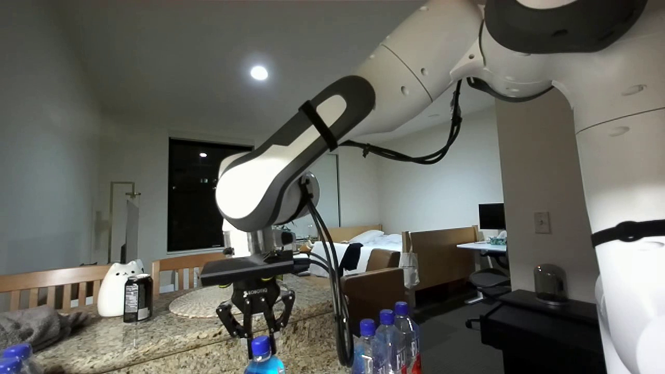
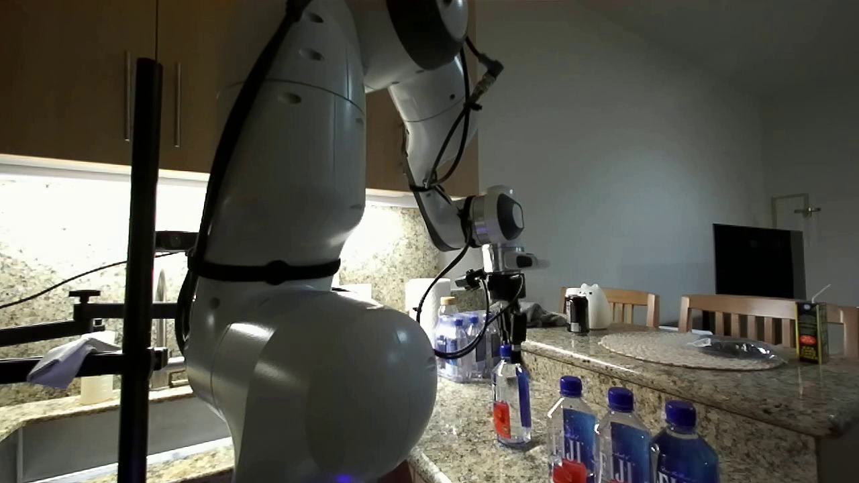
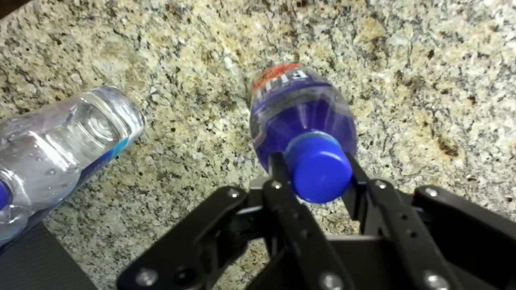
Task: Arrange the water bottles in a straight line.
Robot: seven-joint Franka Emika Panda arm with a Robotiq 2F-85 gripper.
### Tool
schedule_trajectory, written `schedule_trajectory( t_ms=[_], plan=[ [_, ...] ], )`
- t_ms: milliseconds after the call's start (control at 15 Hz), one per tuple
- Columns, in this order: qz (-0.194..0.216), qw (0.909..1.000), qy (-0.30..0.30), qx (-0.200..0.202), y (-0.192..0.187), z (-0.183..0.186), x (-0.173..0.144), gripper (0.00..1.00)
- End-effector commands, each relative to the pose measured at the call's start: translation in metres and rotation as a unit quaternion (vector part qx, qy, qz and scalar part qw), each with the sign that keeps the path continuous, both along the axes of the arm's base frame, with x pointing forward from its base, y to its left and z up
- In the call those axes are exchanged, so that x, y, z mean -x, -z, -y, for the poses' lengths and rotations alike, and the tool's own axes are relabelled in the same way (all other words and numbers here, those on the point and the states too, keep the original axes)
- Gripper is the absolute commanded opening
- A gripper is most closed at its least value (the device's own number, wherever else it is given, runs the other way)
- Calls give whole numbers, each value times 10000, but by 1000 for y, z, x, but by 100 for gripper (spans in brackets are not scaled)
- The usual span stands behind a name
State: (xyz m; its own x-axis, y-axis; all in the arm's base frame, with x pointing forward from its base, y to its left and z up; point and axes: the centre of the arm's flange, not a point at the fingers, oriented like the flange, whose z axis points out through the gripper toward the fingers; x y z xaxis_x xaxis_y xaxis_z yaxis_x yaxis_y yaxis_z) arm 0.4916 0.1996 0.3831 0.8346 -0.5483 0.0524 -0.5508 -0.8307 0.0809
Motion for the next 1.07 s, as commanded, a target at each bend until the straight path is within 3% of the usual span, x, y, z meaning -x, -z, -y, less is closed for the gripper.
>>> schedule_trajectory(
  t_ms=[0, 200, 267, 333, 400, 467, 733, 867, 933, 1000],
  plan=[
    [-66, 10000, -43, -41, -1, 1, 1, 14],
    [-85, 9999, -61, -45, 0, 1, 3, 14],
    [-92, 9999, -75, -50, 0, 2, 3, 21],
    [-82, 9999, -99, -77, -1, 2, 3, 15],
    [-88, 9999, -102, -76, 0, 3, 3, 18],
    [-92, 9999, -110, -76, 0, 3, 3, 58],
    [-129, 9997, -162, -96, 1, 3, 5, 78],
    [-139, 9997, -189, -113, 1, 2, 5, 68],
    [-150, 9996, -201, -118, 1, 1, 6, 51],
    [-161, 9996, -214, -126, 2, 0, 6, 43]
  ],
)
